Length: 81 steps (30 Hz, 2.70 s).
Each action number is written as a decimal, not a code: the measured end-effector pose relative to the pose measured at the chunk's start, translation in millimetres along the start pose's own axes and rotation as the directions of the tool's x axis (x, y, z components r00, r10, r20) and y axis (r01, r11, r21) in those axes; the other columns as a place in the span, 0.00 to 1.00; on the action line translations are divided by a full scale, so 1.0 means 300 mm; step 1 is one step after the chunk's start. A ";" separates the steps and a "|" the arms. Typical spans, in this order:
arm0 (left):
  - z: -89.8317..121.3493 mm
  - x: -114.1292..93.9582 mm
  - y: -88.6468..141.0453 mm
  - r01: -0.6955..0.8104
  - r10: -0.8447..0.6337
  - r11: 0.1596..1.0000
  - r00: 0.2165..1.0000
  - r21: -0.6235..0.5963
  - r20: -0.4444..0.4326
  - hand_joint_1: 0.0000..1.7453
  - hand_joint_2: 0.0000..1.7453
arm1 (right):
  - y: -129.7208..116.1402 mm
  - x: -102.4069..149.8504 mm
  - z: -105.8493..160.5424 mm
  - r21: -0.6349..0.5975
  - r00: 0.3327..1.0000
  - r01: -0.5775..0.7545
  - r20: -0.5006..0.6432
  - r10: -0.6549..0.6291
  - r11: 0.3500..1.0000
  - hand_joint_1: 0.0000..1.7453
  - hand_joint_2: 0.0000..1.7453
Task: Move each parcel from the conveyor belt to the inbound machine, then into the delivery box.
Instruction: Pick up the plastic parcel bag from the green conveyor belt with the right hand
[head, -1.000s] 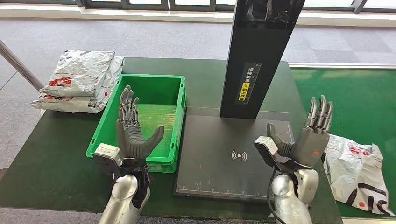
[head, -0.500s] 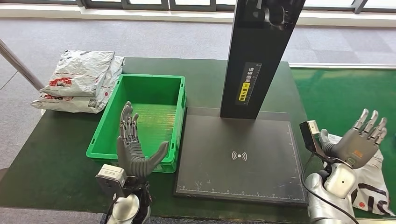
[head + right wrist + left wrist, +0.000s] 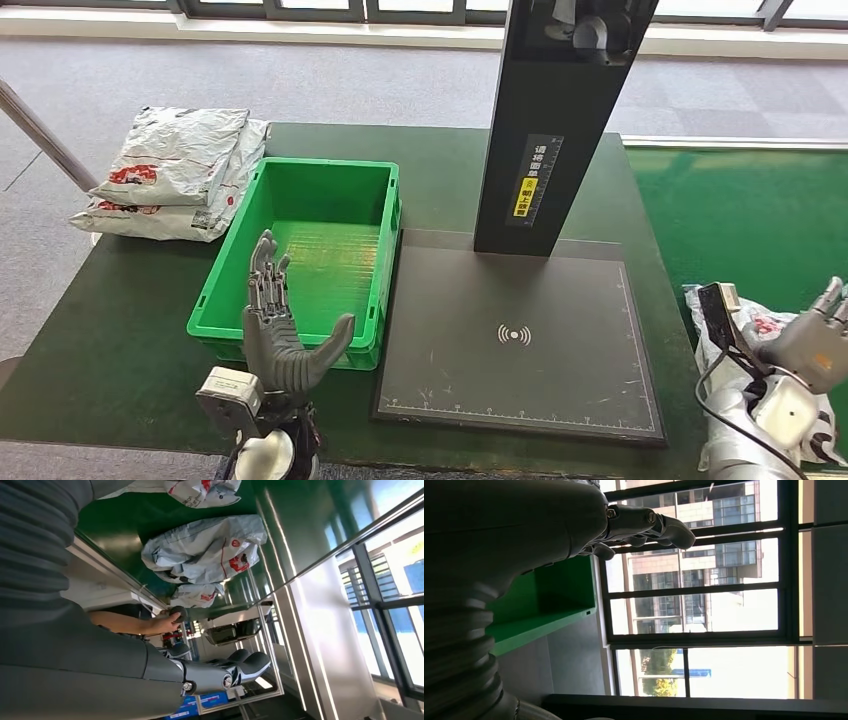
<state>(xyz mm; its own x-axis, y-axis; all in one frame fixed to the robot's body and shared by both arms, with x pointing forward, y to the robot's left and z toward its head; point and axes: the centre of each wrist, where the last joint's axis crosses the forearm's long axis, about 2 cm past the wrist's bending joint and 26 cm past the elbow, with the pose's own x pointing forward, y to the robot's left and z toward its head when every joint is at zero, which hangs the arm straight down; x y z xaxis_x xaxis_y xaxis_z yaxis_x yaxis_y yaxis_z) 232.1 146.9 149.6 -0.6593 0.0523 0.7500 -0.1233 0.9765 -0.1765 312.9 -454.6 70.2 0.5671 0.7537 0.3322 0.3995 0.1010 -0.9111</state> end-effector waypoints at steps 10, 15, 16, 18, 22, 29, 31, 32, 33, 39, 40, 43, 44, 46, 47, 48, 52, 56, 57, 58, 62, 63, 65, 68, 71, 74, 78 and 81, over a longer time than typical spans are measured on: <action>0.003 -0.008 0.002 -0.009 0.009 1.000 1.000 -0.018 -0.009 0.00 1.00 | 0.023 -0.108 0.029 0.056 0.975 -0.017 -0.219 0.029 0.998 0.00 1.00; 0.008 -0.019 0.009 -0.003 0.003 1.000 1.000 -0.019 -0.022 0.00 1.00 | 0.029 -0.187 0.063 0.083 0.936 -0.061 -0.341 0.086 0.995 0.00 1.00; 0.009 -0.021 0.011 -0.002 0.002 1.000 1.000 -0.018 -0.024 0.00 1.00 | 0.030 -0.197 0.067 0.087 0.931 -0.062 -0.354 0.089 0.994 0.00 1.00; 0.010 -0.023 0.014 0.001 -0.001 1.000 1.000 -0.020 -0.027 0.00 1.00 | 0.036 -0.212 0.076 0.106 0.923 -0.048 -0.377 0.085 0.993 0.00 1.00; 0.010 -0.025 0.016 0.001 -0.001 0.999 1.000 -0.034 -0.026 0.00 1.00 | 0.070 -0.238 0.106 0.238 0.910 0.075 -0.412 0.031 0.968 0.00 1.00; 0.009 -0.031 0.027 -0.023 0.021 0.998 0.999 -0.058 -0.032 0.00 1.00 | 0.094 -0.259 0.130 0.353 0.864 0.137 -0.499 0.062 0.926 1.00 1.00; 0.009 -0.033 0.032 -0.025 0.023 0.998 0.999 -0.059 -0.033 0.00 1.00 | 0.095 -0.261 0.133 0.365 0.854 0.109 -0.510 0.101 0.925 1.00 1.00; 0.009 -0.033 0.033 -0.023 0.021 0.998 0.999 -0.059 -0.034 0.00 1.00 | 0.097 -0.261 0.135 0.370 0.853 0.103 -0.510 0.109 0.924 1.00 1.00; 0.009 -0.033 0.035 -0.022 0.020 0.998 0.999 -0.060 -0.034 0.00 1.00 | 0.099 -0.261 0.138 0.372 0.855 0.102 -0.506 0.110 0.923 1.00 1.00; 0.010 -0.035 0.042 -0.014 0.012 0.998 0.999 -0.057 -0.034 0.00 1.00 | 0.104 -0.259 0.145 0.374 0.870 0.111 -0.484 0.092 0.921 1.00 1.00; 0.010 -0.035 0.042 -0.013 0.011 0.998 0.999 -0.056 -0.035 0.00 1.00 | 0.105 -0.258 0.146 0.374 0.871 0.113 -0.483 0.090 0.920 1.00 1.00; 0.010 -0.036 0.043 -0.013 0.011 0.998 0.999 -0.056 -0.035 0.00 1.00 | 0.107 -0.255 0.149 0.374 0.877 0.125 -0.475 0.074 0.919 1.00 1.00; 0.010 -0.036 0.043 -0.014 0.012 0.998 0.999 -0.057 -0.035 0.00 1.00 | 0.108 -0.254 0.150 0.373 0.880 0.131 -0.471 0.066 0.919 1.00 1.00; 0.010 -0.036 0.043 -0.017 0.014 0.998 0.999 -0.060 -0.036 0.00 1.00 | 0.111 -0.251 0.155 0.367 0.886 0.144 -0.461 0.045 0.919 1.00 1.00; 0.010 -0.037 0.042 -0.018 0.015 0.998 0.999 -0.061 -0.036 0.00 1.00 | 0.112 -0.249 0.157 0.359 0.890 0.151 -0.455 0.031 0.921 1.00 1.00; 0.011 -0.037 0.042 -0.018 0.016 0.998 0.999 -0.062 -0.037 0.00 1.00 | 0.113 -0.248 0.160 0.344 0.895 0.157 -0.446 0.014 0.926 1.00 1.00; 0.011 -0.040 0.041 -0.019 0.016 0.998 0.999 -0.063 -0.040 0.00 1.00 | 0.103 -0.237 0.159 0.181 0.936 0.179 -0.335 -0.111 0.967 1.00 1.00; 0.011 -0.043 0.040 -0.018 0.015 0.998 0.999 -0.064 -0.042 0.00 1.00 | 0.067 -0.190 0.136 -0.042 0.953 0.272 -0.131 -0.275 0.961 1.00 1.00; 0.011 -0.044 0.040 -0.018 0.015 0.998 0.999 -0.064 -0.044 0.00 1.00 | 0.056 -0.176 0.132 -0.104 0.946 0.304 -0.087 -0.313 0.947 1.00 1.00; 0.012 -0.045 0.040 -0.018 0.015 0.998 0.999 -0.064 -0.045 0.00 1.00 | 0.044 -0.162 0.129 -0.164 0.935 0.336 -0.059 -0.349 0.928 1.00 1.00; 0.014 -0.049 0.038 -0.018 0.015 0.998 0.999 -0.067 -0.050 0.00 1.00 | -0.015 -0.102 0.138 -0.355 0.892 0.423 0.001 -0.453 0.834 1.00 1.00; 0.014 -0.051 0.037 -0.018 0.014 0.998 0.999 -0.068 -0.052 0.00 1.00 | -0.033 -0.079 0.142 -0.378 0.886 0.441 0.035 -0.463 0.814 1.00 1.00; 0.015 -0.053 0.037 -0.017 0.013 0.998 0.998 -0.068 -0.054 0.00 1.00 | -0.066 -0.013 0.146 -0.387 0.871 0.485 0.129 -0.474 0.785 1.00 1.00; 0.015 -0.054 0.037 -0.012 0.008 0.998 0.998 -0.063 -0.055 0.00 1.00 | -0.104 0.083 0.157 -0.349 0.825 0.565 0.256 -0.504 0.748 1.00 1.00; 0.014 -0.053 0.040 -0.003 0.001 0.999 0.999 -0.049 -0.053 0.00 1.00 | -0.132 0.188 0.180 -0.222 0.717 0.685 0.376 -0.587 0.694 1.00 1.00; 0.010 -0.049 0.043 0.002 -0.004 0.999 0.999 -0.038 -0.047 0.00 1.00 | -0.149 0.293 0.206 -0.044 0.587 0.765 0.457 -0.669 0.642 1.00 1.00; 0.007 -0.046 0.045 0.000 -0.001 1.000 0.999 -0.028 -0.044 0.00 1.00 | -0.157 0.378 0.239 0.131 0.465 0.797 0.488 -0.738 0.589 1.00 1.00; 0.005 -0.046 0.045 0.001 -0.002 1.000 0.999 -0.020 -0.043 0.00 1.00 | -0.147 0.426 0.269 0.270 0.400 0.781 0.475 -0.784 0.562 1.00 1.00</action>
<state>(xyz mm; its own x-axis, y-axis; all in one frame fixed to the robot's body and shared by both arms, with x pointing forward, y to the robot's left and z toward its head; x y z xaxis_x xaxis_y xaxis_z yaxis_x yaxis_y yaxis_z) 238.3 159.2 136.0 -0.6263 0.0598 0.7773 -0.1091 0.9805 -0.1634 309.5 -310.3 133.2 -0.4289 0.5307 0.7310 0.4732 0.8213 -0.3187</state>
